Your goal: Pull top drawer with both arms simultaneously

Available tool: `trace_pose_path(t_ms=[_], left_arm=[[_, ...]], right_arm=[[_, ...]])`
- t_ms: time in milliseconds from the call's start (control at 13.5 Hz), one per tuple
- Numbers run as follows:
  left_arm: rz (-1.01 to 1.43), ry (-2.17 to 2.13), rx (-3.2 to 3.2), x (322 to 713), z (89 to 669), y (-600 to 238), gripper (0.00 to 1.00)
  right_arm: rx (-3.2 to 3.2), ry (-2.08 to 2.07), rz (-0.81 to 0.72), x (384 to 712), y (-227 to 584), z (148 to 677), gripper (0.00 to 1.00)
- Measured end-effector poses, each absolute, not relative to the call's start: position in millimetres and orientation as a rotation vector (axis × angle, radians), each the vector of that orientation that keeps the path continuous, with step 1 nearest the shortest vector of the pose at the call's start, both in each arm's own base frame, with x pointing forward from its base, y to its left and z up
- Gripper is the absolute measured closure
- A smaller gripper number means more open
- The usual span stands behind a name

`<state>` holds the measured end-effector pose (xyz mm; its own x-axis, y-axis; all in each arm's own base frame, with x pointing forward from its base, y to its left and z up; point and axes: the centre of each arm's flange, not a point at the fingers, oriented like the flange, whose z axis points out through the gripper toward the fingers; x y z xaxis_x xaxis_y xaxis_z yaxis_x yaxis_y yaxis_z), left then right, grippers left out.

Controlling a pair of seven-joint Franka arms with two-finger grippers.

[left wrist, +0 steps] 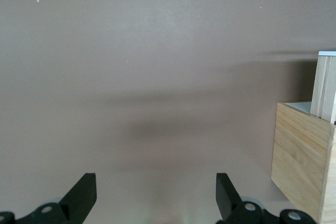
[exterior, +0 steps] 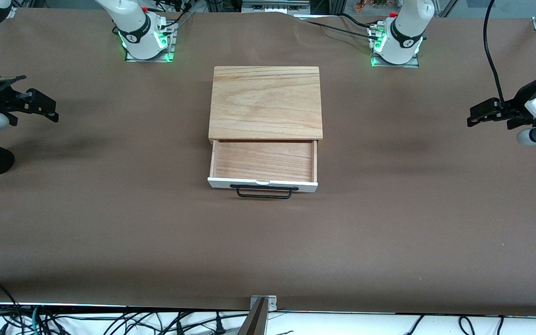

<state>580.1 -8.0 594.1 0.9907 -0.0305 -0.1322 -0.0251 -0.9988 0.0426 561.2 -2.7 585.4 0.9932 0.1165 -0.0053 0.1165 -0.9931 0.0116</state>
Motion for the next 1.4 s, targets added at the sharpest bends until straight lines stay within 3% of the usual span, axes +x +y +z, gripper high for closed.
trace_pose_path(t_ms=[1405], left_arm=[[-0.209, -0.028, 3.093, 580.6, 592.9, -2.3, 0.0]], right_arm=[[3.124, 0.182, -0.007, 561.2, -2.7, 585.4, 0.0]])
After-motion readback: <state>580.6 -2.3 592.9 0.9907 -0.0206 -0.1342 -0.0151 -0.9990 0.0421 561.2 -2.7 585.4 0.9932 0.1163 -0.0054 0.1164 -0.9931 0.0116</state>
